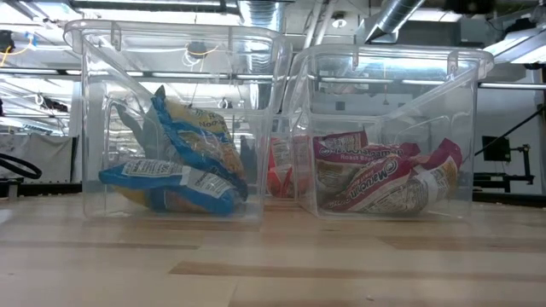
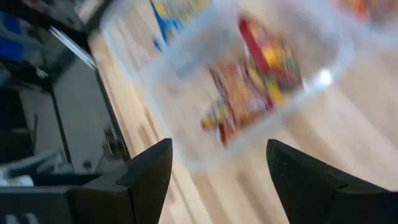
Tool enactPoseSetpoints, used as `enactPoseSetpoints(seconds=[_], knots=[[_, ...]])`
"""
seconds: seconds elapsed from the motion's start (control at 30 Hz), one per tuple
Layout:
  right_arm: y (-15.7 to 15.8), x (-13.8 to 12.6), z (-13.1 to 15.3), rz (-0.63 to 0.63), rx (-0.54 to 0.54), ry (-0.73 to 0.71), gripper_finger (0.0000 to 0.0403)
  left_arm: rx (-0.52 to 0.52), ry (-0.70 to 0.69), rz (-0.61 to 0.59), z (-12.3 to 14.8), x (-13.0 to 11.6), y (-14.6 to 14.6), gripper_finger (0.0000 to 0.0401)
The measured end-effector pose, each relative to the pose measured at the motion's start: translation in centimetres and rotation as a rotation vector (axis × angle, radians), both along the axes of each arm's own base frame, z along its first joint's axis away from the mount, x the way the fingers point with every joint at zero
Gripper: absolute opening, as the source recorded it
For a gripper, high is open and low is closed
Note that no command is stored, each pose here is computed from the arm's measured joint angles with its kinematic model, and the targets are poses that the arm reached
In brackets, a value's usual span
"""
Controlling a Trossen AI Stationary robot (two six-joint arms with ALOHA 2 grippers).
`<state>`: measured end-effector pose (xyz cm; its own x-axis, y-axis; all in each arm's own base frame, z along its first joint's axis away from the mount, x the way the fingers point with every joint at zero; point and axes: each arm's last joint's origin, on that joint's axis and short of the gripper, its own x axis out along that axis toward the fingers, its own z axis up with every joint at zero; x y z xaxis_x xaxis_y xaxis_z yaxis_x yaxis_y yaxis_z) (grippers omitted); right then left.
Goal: Sort Maruchan noodles
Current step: Put the blue noodle pack into the bottom left transparent bin
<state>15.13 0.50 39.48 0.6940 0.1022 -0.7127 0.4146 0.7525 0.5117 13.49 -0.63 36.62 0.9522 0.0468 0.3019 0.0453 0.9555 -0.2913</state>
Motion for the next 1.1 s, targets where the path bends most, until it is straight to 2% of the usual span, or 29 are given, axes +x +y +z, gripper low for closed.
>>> enactPoseSetpoints(seconds=[0.2,0.37,0.77,0.9,1.1], knots=[[1.8,-1.5,-1.3,0.012,0.100,0.229,0.0282,-0.011,-0.016,0.030,0.1,-0.1,0.1,0.0235],[4.9,-2.0,-2.9,0.056,0.207,0.373,0.0282,-0.011,-0.015,0.030,0.1,0.0,0.1,0.0235],[14.3,-1.9,-12.7,0.057,0.411,0.674,0.0282,-0.013,-0.015,0.030,0.1,0.0,0.1,0.0235],[16.5,-2.1,-15.4,-0.010,0.379,0.838,0.0282,-0.014,-0.015,0.029,0.1,0.0,0.1,0.0235],[18.6,-1.8,-18.5,-0.076,0.293,0.988,0.0282,-0.022,-0.016,0.027,0.1,0.0,0.1,0.0235]])
